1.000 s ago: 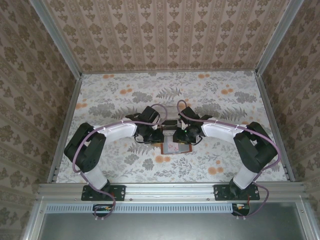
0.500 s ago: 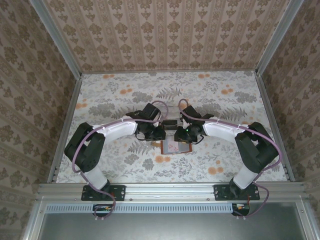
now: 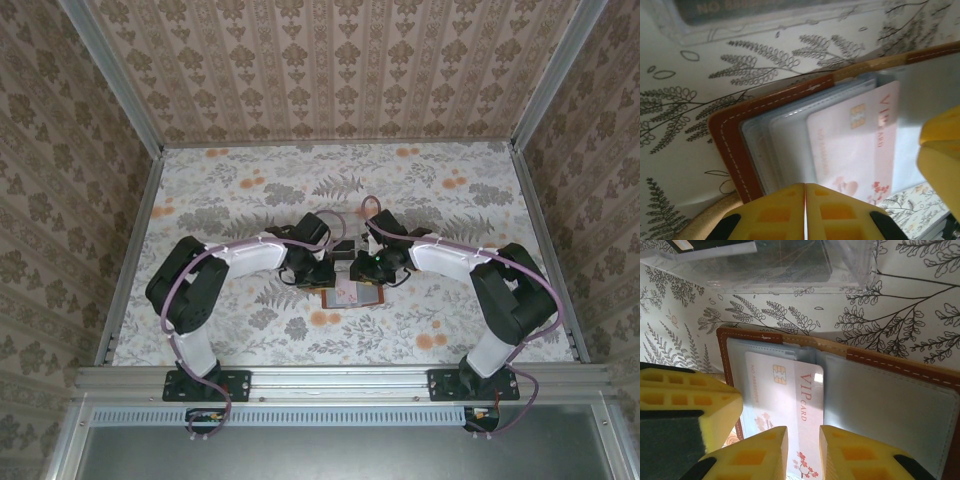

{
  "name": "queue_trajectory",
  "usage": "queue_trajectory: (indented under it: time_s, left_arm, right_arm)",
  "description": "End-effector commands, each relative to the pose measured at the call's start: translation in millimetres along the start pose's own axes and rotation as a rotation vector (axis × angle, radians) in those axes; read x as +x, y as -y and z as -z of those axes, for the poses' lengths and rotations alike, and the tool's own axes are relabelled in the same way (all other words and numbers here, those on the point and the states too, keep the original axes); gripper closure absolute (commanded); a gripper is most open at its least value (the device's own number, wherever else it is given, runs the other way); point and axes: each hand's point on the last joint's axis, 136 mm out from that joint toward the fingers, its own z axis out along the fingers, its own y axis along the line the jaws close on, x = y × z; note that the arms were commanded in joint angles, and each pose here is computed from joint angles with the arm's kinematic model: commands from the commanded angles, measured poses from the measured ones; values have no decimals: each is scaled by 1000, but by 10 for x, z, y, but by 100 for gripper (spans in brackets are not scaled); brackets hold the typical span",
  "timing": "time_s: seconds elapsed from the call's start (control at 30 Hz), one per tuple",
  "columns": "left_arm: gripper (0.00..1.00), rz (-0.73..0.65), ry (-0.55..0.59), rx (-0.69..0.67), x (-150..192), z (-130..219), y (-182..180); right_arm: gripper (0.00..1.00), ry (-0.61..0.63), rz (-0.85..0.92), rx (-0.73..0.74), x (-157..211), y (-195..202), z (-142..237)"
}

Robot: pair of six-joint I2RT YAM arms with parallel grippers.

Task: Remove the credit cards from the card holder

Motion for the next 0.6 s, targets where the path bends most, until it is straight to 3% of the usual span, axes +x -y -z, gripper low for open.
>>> queue_trajectory:
  time_s: [0.0,0.3,0.57]
  left_arm:
    - [90,-18,-15,-34,33,-7,-48]
    - [90,-14,-41,-90,92,-49,-191]
    - [90,-13,-48,-93,99,-50,-202]
  right_arm:
    - [75,-31,7,-19,47,29,-73]
    - [75,-48,3,-19,77,89,-174]
    - [76,-65,-19,-121,106,-26,-235]
